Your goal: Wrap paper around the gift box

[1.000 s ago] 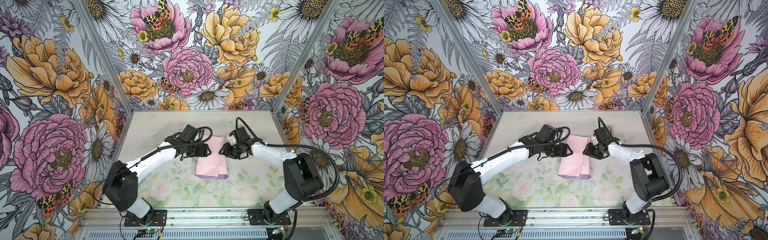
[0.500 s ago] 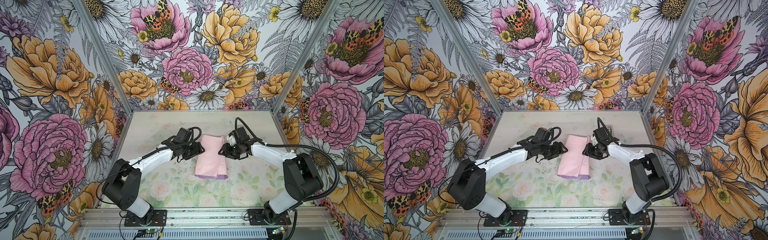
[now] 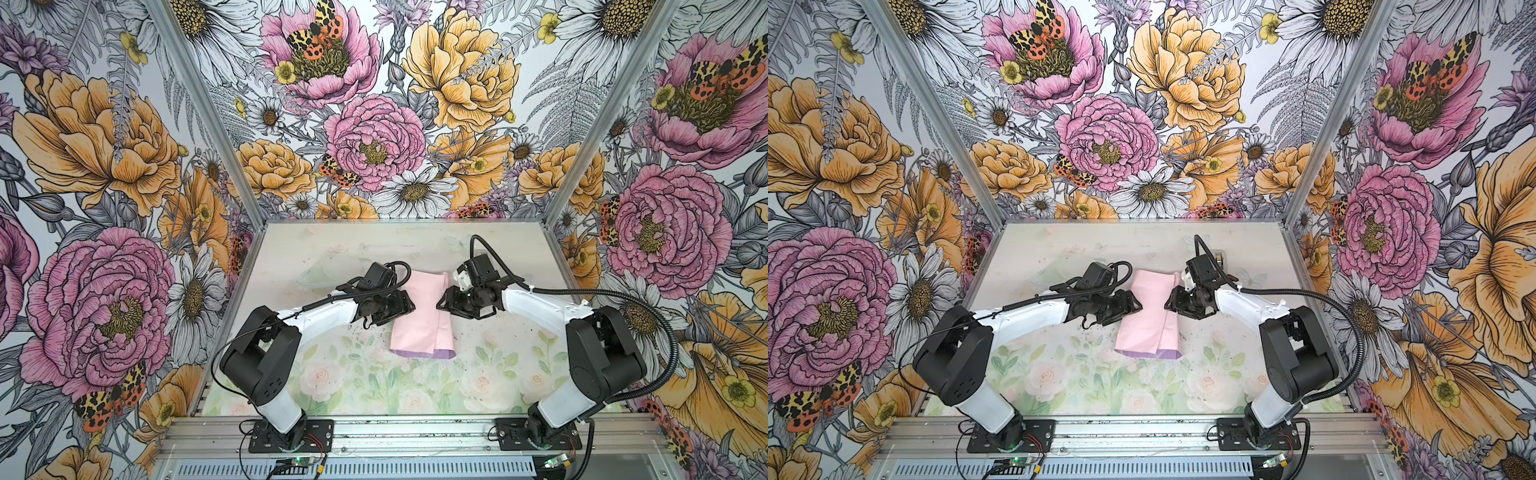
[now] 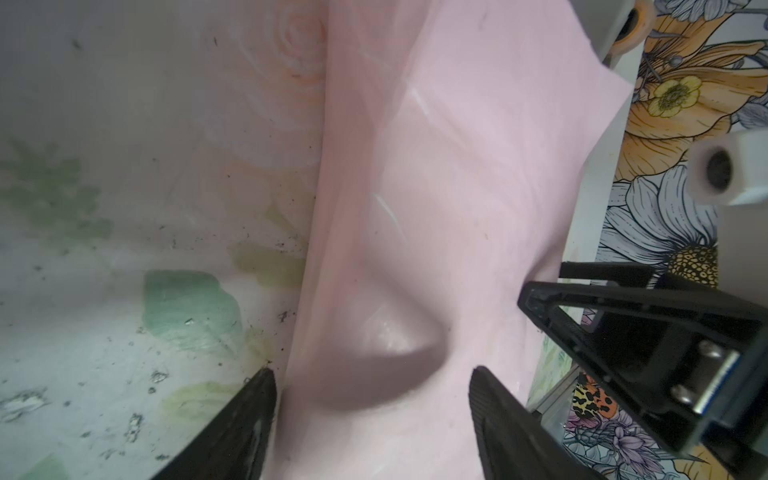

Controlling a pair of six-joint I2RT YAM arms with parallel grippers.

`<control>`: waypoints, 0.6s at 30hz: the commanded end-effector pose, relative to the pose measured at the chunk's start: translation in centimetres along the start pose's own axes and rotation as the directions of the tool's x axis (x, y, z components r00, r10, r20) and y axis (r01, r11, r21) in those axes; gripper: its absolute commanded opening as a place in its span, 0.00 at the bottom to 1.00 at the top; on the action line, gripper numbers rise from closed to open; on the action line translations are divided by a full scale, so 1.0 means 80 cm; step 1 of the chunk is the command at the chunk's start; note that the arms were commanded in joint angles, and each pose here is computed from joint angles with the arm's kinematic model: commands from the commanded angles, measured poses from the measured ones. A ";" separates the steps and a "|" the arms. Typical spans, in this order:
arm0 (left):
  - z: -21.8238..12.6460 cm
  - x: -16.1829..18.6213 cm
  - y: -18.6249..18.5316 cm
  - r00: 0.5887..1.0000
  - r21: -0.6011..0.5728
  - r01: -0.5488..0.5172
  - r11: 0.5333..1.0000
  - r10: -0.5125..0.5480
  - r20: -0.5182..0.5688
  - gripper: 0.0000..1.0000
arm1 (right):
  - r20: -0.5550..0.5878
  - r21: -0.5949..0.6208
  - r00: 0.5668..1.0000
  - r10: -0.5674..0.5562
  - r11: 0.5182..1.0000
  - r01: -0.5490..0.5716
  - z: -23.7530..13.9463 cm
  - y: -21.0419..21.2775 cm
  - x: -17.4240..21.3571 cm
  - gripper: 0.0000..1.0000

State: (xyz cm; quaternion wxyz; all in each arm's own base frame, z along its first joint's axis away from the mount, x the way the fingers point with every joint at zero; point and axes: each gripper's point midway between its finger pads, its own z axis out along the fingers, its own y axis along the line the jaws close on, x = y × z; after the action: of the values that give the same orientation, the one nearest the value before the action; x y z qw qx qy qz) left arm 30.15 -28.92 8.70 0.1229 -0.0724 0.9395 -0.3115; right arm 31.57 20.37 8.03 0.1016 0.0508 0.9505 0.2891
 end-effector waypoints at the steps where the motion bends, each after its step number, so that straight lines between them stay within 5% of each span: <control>1: -0.001 -0.011 -0.025 1.000 0.056 -0.004 0.998 0.003 0.029 0.75 | 0.009 -0.038 1.000 -0.013 0.999 0.013 -0.008 0.020 -0.007 0.56; 5: -0.004 -0.011 -0.036 0.999 0.072 0.000 0.997 -0.002 0.034 0.76 | 0.009 -0.081 1.000 -0.006 0.997 0.006 -0.018 0.033 -0.007 0.66; 18: -0.004 -0.009 -0.044 0.999 0.076 -0.010 0.997 0.007 0.039 0.75 | -0.018 -0.059 1.000 -0.003 0.998 0.002 -0.005 0.030 0.001 0.64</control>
State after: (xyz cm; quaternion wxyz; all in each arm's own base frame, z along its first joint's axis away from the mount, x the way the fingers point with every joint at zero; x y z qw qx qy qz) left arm 30.01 -30.57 9.67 0.1266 -0.0694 0.9330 -0.3296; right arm 31.10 21.33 8.87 0.0873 0.0521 0.9447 0.3117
